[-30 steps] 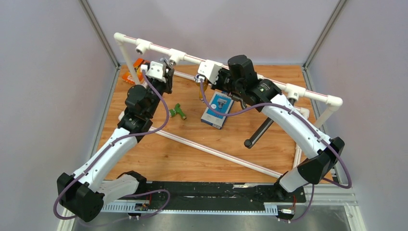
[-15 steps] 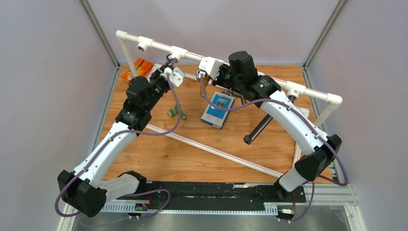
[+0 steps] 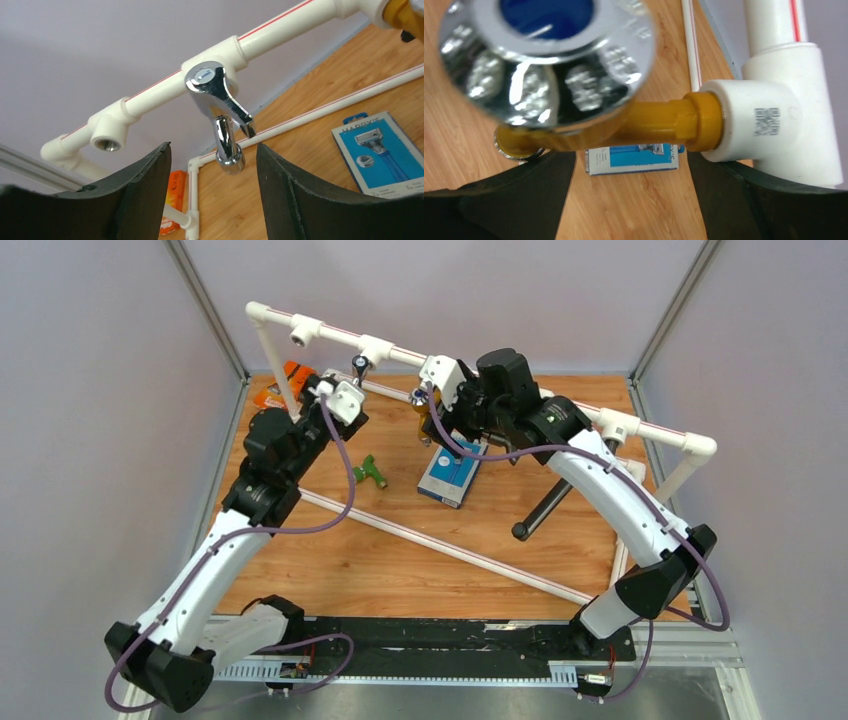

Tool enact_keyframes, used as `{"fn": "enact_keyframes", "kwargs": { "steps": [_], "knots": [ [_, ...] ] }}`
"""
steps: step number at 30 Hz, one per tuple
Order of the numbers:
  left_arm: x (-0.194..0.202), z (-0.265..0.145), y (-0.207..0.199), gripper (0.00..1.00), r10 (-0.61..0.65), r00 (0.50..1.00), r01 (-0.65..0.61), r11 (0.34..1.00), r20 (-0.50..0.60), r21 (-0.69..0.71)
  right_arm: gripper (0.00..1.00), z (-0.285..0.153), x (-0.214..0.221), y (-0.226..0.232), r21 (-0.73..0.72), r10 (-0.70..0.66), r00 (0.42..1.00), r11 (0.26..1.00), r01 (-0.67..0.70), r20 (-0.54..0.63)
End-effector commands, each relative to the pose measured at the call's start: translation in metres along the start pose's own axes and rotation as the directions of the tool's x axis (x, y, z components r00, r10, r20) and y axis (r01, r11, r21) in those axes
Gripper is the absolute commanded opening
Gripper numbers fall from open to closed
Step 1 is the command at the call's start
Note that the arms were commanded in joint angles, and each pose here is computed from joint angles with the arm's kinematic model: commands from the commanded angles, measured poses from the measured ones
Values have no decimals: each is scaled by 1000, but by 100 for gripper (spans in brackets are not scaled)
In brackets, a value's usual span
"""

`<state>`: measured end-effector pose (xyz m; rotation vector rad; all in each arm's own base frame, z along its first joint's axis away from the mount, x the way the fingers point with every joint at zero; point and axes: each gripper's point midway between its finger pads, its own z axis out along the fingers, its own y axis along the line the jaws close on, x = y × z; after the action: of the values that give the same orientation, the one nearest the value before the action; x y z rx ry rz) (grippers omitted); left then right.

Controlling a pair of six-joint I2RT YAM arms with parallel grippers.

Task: Install the water faucets

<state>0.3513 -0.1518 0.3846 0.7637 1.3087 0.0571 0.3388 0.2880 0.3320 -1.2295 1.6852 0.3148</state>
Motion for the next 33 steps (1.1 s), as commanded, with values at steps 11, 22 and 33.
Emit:
{"fn": "enact_keyframes", "kwargs": {
  "steps": [11, 22, 33],
  "knots": [
    [-14, -99, 36, 71, -352, 932, 361, 896, 85, -258, 100, -95, -31, -82, 450, -253, 965, 871, 198, 66],
    [21, -133, 23, 71, -434, 900, 425, 850, 43, -312, 100, -59, -8, -101, 384, -361, 930, 850, 361, -75],
    [38, -137, -3, 69, -525, 851, 509, 821, 10, -260, 91, -10, 23, -82, 80, -3, 1000, 997, 1, 26]
  ]
}}
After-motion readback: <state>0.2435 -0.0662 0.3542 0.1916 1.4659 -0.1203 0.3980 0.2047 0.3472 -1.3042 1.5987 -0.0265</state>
